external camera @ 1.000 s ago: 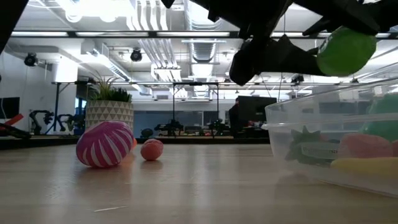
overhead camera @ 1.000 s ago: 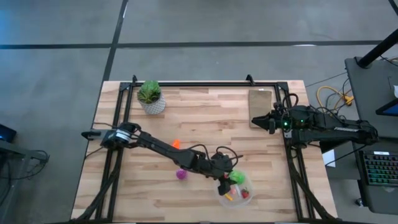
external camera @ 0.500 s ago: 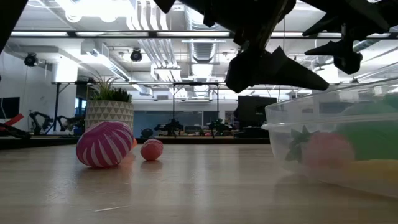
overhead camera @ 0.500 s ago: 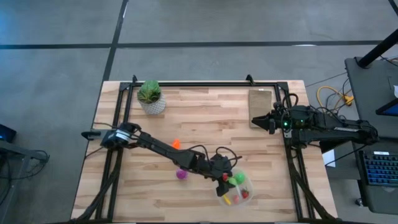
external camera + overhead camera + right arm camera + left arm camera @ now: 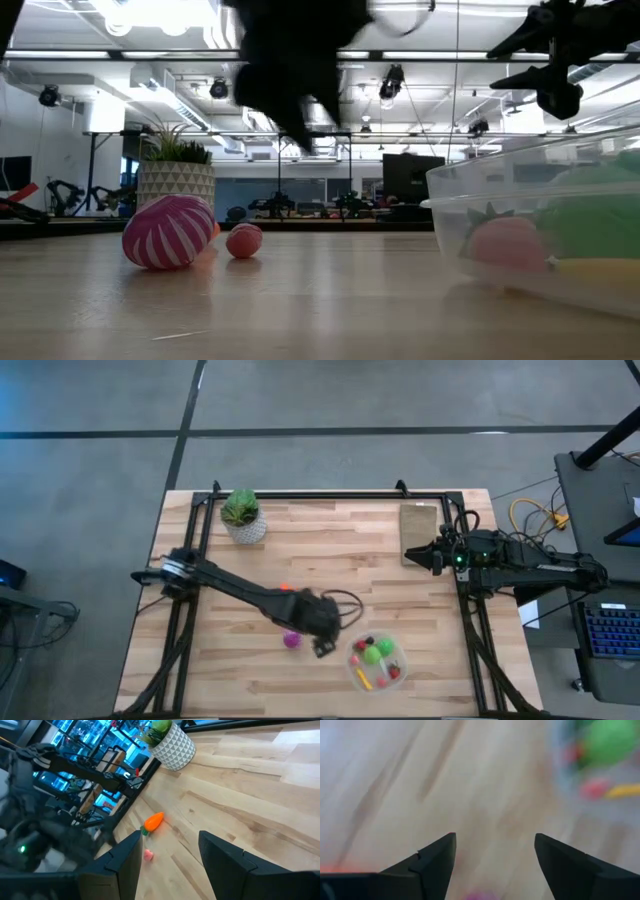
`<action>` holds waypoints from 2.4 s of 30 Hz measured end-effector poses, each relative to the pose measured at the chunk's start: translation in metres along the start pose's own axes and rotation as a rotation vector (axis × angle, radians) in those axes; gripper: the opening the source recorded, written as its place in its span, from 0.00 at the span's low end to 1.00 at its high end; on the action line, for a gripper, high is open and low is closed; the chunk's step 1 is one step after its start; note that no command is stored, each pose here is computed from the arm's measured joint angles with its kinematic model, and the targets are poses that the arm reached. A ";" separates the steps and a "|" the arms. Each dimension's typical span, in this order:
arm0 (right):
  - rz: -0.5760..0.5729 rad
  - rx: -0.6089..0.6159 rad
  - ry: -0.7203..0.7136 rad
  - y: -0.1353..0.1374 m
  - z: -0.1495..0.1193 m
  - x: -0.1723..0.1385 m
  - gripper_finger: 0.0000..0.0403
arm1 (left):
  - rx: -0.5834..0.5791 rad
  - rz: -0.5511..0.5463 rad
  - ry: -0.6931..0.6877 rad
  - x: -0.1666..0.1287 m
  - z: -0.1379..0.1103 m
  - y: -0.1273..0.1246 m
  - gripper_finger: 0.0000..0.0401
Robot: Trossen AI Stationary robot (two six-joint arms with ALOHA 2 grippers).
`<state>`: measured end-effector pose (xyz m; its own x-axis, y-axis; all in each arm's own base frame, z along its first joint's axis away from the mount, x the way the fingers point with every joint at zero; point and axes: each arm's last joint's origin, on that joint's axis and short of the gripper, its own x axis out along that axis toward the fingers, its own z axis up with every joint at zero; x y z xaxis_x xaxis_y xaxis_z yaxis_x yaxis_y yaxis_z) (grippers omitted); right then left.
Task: Pick and placing Produce into tupperware
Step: Put the onion into the transparent bin
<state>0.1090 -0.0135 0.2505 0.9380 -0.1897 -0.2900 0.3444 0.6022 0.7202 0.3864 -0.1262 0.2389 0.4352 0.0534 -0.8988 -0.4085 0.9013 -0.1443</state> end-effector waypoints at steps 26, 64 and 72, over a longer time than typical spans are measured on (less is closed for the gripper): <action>0.031 -0.014 -0.038 0.003 0.003 0.000 0.46 | -0.650 0.069 0.326 -0.013 -0.047 0.015 0.63; 0.030 -0.021 -0.039 0.003 0.003 0.000 0.46 | -0.656 0.031 0.332 0.028 -0.066 0.021 0.63; 0.013 -0.020 -0.058 0.003 0.004 0.000 0.46 | -0.659 0.022 0.290 0.028 -0.059 0.023 0.63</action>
<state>0.1102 -0.0148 0.2550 0.9432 -0.2262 -0.2435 0.3322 0.6201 0.7108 0.3416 -0.1296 0.1856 0.2281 -0.1305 -0.9649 -0.8537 0.4497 -0.2626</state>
